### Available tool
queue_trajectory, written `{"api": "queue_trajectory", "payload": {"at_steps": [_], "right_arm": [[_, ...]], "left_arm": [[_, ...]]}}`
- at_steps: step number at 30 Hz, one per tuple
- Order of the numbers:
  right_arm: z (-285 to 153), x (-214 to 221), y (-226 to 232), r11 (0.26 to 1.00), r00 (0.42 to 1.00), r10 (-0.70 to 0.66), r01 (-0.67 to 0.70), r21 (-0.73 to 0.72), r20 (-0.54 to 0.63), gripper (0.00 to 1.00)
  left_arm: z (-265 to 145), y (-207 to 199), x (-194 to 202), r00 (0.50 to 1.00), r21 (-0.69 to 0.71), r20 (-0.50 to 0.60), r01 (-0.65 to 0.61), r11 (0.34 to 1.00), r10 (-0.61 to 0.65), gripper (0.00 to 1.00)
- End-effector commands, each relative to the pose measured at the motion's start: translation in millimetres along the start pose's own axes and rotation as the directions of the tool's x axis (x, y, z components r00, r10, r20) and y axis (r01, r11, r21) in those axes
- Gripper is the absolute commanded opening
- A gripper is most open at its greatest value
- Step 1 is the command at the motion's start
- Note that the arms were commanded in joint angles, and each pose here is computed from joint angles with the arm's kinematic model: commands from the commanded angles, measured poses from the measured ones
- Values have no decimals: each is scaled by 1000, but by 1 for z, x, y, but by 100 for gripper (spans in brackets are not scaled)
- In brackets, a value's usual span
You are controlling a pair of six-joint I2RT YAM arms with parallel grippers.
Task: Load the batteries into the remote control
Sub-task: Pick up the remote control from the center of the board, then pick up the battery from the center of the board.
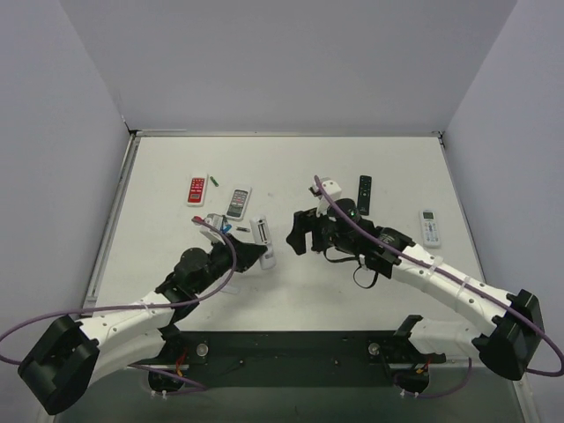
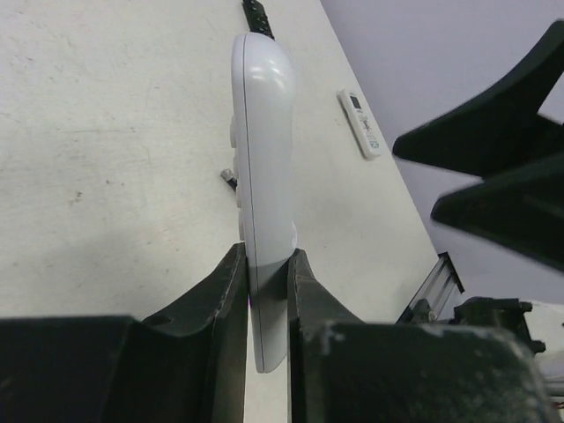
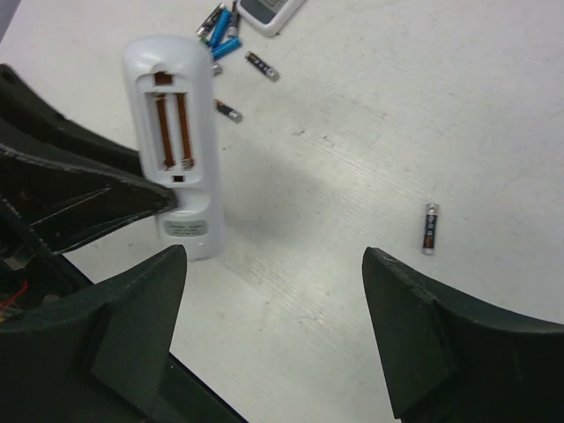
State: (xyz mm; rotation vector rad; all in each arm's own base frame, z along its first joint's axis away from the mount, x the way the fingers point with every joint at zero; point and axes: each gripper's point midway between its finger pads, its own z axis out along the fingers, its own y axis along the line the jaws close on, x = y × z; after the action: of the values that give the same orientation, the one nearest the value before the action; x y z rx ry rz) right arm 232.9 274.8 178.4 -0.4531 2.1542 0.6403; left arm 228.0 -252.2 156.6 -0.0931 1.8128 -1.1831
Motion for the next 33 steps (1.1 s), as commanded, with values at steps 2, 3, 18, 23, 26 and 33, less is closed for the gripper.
{"api": "queue_trajectory", "payload": {"at_steps": [2,3,18,23,26,33], "right_arm": [[-20,-14,-31,998,997,53,-52,23,-62,82],[-23,-6,-40,997,991,64,-59,51,-115,82],[45,48,-96,975,844,127,-8,224,-521,57],[66,66,-113,957,792,151,33,289,-591,45],[74,72,-118,952,775,156,48,303,-613,40],[85,84,-126,942,746,168,70,327,-645,28]], "left_arm": [[-26,-10,-2,984,113,-17,-176,978,179,0],[-29,-11,-1,980,122,-17,-192,974,196,0],[-56,0,13,954,129,-53,-286,949,295,0],[-56,7,17,958,108,-64,-270,957,278,0],[-56,9,19,961,99,-74,-260,960,268,0],[-54,10,21,961,95,-89,-255,962,263,0]]}}
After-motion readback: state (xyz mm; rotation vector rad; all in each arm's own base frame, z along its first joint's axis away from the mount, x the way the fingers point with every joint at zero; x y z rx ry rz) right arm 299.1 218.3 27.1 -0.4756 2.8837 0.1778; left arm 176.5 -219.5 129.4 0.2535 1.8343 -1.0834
